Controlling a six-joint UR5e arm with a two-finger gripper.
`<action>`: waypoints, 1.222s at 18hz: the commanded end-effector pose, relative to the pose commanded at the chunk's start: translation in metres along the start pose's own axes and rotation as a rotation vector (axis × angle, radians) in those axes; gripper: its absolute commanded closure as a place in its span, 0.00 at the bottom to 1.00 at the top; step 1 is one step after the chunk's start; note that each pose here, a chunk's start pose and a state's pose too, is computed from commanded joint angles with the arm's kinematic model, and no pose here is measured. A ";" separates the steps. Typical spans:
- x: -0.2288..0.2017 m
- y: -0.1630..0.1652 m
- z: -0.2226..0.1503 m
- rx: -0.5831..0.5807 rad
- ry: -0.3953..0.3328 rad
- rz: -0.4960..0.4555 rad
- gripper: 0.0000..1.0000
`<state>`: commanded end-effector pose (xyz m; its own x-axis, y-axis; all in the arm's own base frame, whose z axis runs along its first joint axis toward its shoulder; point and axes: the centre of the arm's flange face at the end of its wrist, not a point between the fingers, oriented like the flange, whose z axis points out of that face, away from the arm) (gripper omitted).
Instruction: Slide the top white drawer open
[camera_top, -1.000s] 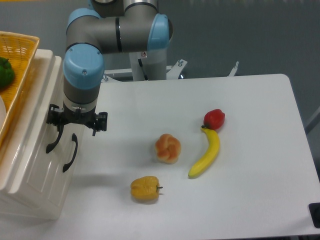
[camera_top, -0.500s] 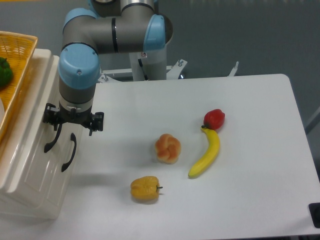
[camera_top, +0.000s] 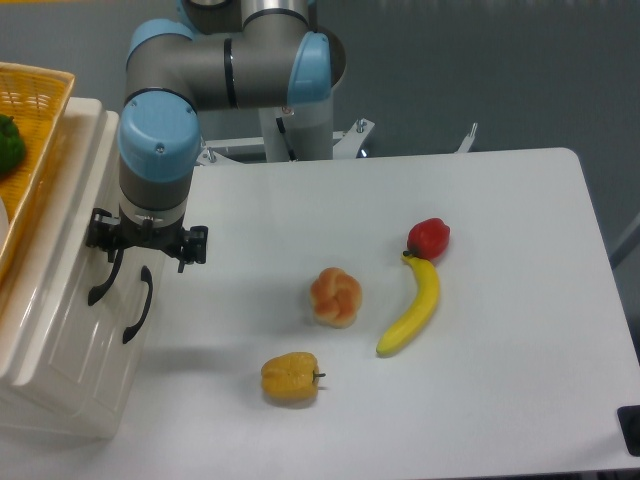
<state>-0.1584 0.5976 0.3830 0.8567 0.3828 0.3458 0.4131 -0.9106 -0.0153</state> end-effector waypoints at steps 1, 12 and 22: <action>0.000 0.000 -0.001 0.003 0.015 0.009 0.00; -0.011 -0.001 -0.001 0.001 0.046 -0.004 0.00; -0.012 0.001 0.002 -0.005 0.048 -0.006 0.00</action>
<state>-0.1672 0.5923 0.3769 0.8382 0.3806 0.3906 0.4167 -0.9090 -0.0084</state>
